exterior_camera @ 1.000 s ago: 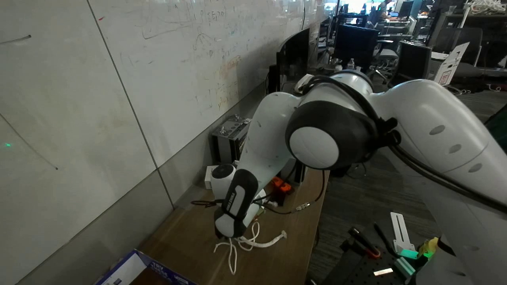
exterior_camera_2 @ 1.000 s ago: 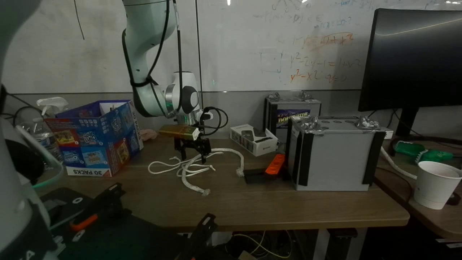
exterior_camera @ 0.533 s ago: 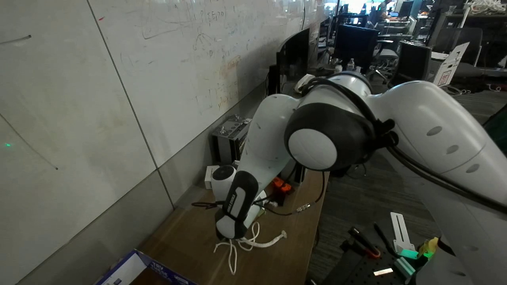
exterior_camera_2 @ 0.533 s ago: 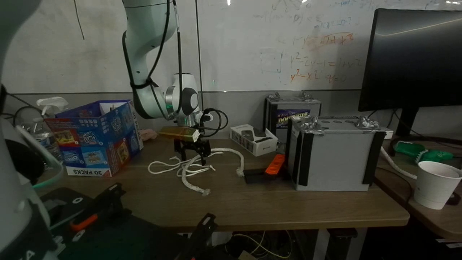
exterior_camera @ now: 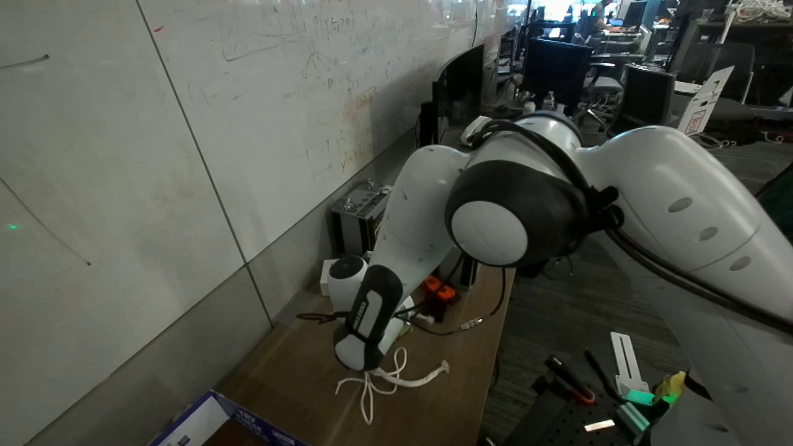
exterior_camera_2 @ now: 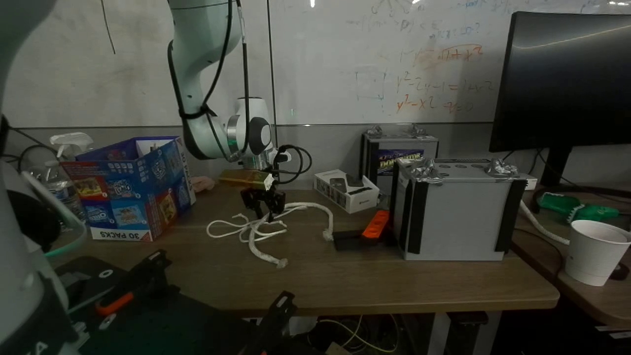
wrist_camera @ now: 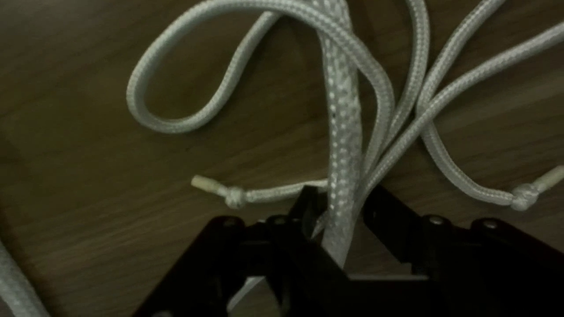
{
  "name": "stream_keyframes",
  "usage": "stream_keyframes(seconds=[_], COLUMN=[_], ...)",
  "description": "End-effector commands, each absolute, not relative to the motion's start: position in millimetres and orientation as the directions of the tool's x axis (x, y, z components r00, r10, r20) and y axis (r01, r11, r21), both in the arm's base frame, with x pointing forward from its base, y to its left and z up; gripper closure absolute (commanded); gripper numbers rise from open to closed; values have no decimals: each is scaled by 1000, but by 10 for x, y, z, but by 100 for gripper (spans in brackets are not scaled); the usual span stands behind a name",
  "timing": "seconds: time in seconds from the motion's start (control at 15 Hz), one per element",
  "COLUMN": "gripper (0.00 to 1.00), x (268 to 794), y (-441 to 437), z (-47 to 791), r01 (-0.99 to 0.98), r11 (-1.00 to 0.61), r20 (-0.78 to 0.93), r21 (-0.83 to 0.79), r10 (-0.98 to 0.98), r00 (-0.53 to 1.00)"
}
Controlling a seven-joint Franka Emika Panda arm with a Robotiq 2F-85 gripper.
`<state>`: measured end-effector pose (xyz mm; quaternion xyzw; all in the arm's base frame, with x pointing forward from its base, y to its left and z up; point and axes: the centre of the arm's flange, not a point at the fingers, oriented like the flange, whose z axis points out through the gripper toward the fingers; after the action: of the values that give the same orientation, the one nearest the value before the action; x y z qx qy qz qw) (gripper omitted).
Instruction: Pick up the ropes on the table and put them in the box
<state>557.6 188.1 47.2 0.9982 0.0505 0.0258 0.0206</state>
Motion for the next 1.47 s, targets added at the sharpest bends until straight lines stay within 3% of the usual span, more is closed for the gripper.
stream_keyframes(seconds=[0.0,0.13,0.27,0.8,1.4], gripper=[89,94,89,89,89], x=[5632,5645,5663,5382,4709], y=[1845,1801,1758,1752,2476], z=[467,472,566,1878,3614], r01=[115,114,115,170,128], r11=[-991,-991,-990,-975,-981], r20=[41,28,8,-77,116], r21=[68,74,78,143,146], r10=[118,116,116,160,146], r00=[992,993,993,984,982])
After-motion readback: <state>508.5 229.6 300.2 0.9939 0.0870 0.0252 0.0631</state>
